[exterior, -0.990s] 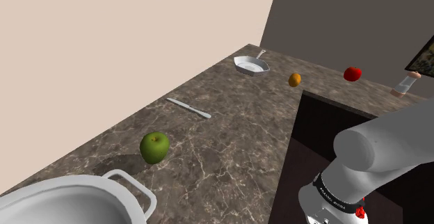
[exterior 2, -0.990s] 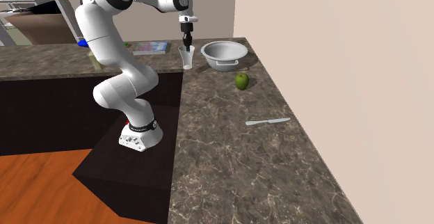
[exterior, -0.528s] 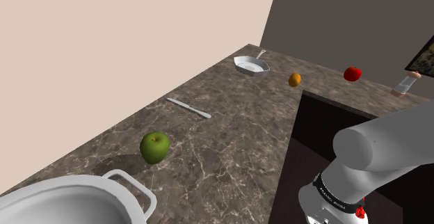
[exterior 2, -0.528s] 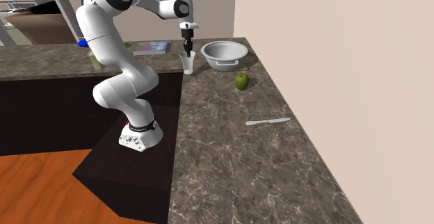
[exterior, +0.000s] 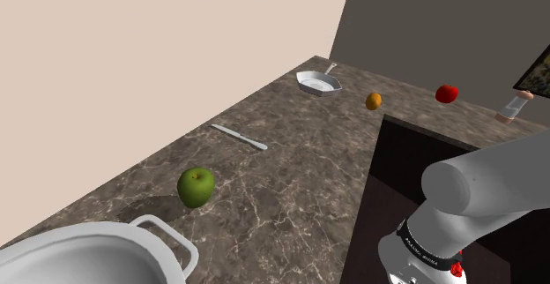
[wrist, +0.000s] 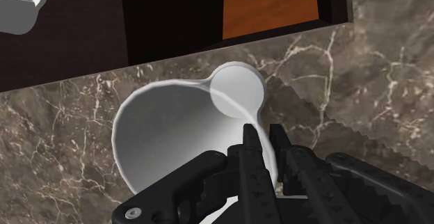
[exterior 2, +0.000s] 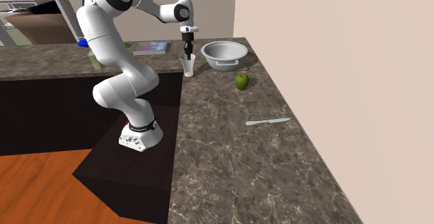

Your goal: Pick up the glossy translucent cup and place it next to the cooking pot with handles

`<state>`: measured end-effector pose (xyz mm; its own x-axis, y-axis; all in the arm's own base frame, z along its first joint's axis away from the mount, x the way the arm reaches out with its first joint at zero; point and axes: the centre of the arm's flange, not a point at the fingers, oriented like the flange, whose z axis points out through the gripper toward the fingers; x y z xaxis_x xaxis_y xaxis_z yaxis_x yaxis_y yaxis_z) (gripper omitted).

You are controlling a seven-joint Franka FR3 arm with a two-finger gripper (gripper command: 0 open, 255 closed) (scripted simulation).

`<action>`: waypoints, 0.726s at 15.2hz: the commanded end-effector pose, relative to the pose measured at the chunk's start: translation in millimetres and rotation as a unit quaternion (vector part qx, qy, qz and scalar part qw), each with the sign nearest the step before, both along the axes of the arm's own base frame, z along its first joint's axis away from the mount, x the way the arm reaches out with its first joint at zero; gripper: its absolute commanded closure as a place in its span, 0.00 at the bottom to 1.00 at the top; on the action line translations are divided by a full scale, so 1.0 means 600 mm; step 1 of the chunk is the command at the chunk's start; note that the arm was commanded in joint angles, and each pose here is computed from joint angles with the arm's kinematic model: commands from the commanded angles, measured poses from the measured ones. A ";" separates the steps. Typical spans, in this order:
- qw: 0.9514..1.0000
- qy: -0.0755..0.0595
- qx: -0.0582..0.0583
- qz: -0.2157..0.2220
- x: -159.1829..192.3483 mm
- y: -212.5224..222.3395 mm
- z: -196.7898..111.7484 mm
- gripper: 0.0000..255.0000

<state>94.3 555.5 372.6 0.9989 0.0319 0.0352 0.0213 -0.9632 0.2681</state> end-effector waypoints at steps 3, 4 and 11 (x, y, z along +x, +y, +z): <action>1.000 0.000 0.000 0.000 0.000 0.000 0.000 1.00; 1.000 0.000 0.000 0.000 0.000 0.000 0.000 0.00; 1.000 0.000 0.000 0.000 -0.002 0.012 0.042 0.00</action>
<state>94.3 561.2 386.1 0.9989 0.0322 0.0351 0.0217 -0.9634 0.2673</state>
